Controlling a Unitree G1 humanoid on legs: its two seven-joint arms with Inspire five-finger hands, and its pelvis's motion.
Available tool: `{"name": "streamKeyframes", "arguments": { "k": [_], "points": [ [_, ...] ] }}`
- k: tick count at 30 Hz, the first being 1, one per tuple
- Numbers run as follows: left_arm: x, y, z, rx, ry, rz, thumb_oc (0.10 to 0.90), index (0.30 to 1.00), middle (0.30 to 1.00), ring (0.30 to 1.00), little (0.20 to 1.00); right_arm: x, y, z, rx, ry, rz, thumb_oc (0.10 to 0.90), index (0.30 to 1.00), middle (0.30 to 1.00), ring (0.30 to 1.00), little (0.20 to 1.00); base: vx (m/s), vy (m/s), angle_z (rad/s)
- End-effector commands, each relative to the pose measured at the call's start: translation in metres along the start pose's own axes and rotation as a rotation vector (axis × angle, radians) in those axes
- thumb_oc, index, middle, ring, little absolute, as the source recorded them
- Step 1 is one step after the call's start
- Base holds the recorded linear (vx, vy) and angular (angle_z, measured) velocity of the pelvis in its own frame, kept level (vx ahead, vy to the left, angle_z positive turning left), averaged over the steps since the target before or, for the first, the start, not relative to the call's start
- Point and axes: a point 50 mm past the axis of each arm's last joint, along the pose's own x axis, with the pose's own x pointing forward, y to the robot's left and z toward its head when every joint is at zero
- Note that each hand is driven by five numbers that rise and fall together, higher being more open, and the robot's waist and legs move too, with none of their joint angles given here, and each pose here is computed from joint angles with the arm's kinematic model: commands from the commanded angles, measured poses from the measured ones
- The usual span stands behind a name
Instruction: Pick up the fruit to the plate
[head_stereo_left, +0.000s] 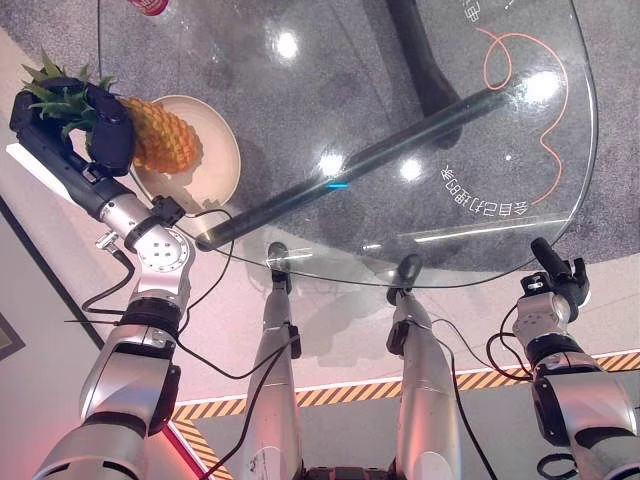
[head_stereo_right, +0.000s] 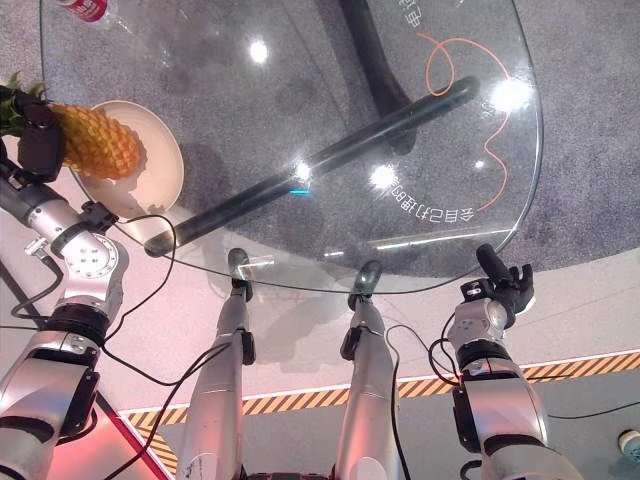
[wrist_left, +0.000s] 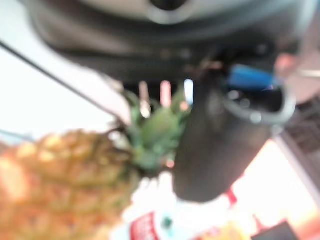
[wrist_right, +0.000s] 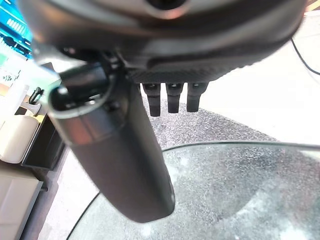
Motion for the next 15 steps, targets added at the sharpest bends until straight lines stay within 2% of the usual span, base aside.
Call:
{"name": "streamKeyframes", "arguments": {
  "k": [1, 15],
  "points": [
    [0.004, -0.002, 0.008, -0.038, -0.051, -0.006, 0.800, 0.900, 0.900, 0.900, 0.900, 0.008, -0.025, 0.022, 0.063, -0.087, -0.105, 0.800, 0.900, 0.900, 0.900, 0.900, 0.00, 0.000, 0.00],
    [-0.009, 0.000, -0.001, -0.016, -0.015, -0.049, 0.800, 0.900, 0.900, 0.900, 0.900, 0.009, -0.029, 0.022, 0.060, -0.089, -0.108, 0.800, 0.900, 0.900, 0.900, 0.900, 0.00, -0.001, 0.00]
  ]
}}
